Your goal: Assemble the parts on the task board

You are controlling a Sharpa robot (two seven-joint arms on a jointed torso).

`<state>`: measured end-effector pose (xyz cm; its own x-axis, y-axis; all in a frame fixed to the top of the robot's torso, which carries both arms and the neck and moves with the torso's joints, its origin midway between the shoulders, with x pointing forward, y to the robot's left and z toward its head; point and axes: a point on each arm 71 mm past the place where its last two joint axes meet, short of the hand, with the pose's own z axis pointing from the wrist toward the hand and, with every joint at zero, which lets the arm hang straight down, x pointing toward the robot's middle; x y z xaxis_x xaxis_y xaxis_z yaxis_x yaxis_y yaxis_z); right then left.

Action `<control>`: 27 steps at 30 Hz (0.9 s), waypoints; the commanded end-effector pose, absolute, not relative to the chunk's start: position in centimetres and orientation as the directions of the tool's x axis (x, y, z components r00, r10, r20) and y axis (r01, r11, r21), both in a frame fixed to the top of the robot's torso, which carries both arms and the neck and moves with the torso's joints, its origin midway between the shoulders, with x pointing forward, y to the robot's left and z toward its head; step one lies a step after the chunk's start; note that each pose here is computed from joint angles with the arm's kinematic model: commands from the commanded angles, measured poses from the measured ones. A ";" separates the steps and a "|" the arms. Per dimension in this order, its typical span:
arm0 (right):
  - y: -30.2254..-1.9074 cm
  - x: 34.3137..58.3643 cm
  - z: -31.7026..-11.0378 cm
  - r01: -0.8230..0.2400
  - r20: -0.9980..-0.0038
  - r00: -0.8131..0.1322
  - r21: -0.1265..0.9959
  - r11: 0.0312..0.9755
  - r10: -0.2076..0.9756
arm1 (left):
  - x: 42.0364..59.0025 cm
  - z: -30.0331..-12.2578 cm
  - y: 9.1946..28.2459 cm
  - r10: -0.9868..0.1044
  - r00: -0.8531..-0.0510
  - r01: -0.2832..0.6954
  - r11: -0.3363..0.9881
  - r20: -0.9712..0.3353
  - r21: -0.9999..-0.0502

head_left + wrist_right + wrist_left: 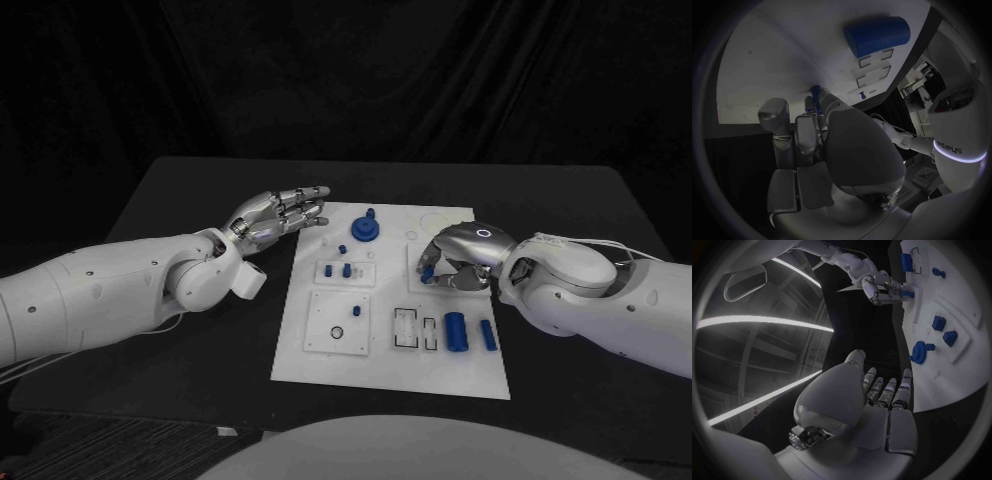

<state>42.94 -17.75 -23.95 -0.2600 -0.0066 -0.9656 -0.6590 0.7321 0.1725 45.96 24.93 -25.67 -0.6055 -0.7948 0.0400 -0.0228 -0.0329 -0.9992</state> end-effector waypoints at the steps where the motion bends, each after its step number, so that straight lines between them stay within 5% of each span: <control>1: -17.8 42.7 -23.6 -0.661 -0.971 -0.239 0.181 0.728 0.024 | 45.9 -25.7 24.8 -0.789 -0.612 -0.028 -0.046 0.053 -0.999; 16: -17.8 43.1 -19.2 -0.644 -0.972 -0.198 0.228 0.730 0.129 | 45.9 -25.8 25.0 -0.793 -0.607 -0.033 -0.038 0.050 -0.999; 27: -13.9 40.5 -17.5 -0.713 -0.949 -0.293 0.299 0.634 0.118 | 46.0 -25.8 25.1 -0.796 -0.603 -0.029 -0.037 0.047 -0.999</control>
<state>40.91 -14.47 -17.31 -0.2396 0.1323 -0.9618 -0.7168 0.6440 0.2672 45.99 25.15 -25.91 -0.6017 -0.7978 0.0385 -0.0350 -0.0218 -0.9991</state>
